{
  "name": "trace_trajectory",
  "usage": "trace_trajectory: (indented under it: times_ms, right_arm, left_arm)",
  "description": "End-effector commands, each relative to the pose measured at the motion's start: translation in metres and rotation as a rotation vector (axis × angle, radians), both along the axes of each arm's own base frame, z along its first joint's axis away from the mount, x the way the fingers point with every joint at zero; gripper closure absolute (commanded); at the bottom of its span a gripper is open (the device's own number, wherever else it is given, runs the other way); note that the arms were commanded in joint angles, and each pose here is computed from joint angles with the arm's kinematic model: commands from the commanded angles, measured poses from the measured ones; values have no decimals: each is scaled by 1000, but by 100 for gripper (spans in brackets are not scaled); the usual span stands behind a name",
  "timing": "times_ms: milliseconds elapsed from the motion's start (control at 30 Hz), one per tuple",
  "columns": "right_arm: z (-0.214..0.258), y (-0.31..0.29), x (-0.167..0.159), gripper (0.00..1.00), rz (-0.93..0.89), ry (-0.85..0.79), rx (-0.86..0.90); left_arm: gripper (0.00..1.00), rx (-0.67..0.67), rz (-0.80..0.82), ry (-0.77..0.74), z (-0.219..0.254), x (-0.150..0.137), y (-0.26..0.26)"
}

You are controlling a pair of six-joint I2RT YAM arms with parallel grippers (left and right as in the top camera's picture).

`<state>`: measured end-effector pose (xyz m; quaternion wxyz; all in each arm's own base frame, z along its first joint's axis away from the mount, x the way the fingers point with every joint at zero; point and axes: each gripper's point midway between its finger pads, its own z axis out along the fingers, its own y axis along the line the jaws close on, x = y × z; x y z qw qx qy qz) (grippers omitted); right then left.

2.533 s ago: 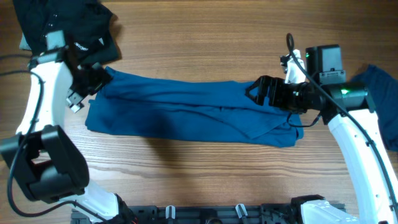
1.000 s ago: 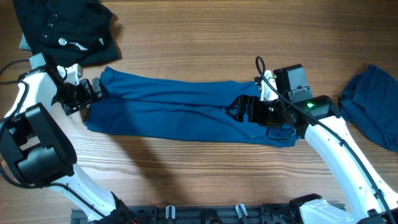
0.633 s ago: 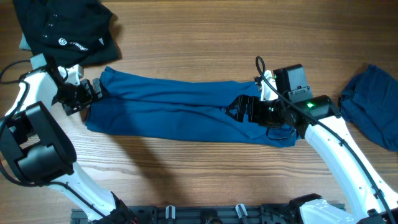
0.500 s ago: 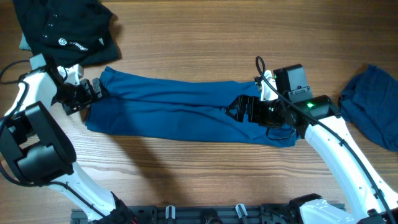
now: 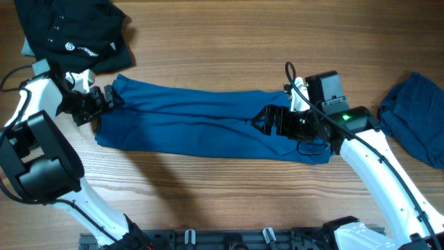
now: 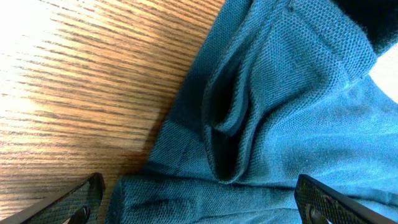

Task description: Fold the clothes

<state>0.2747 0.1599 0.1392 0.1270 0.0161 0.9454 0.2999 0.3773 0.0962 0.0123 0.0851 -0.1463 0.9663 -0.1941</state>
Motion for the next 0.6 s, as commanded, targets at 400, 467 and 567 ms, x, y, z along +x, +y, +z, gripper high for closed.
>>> trace_trajectory:
  times_ms: [400,467,567]
  right_arm:
    - [0,6,0,0,23,-4,20]
    - [0,6,0,0,23,-5,20]
    - [0,6,0,0,23,-5,20]
  left_arm:
    - [4,-196,-118,122,-34,-27,-59]
    - [4,-219,-131,116,-31,-26,-68]
    - [1,-217,-161,117,-31,-25,-79]
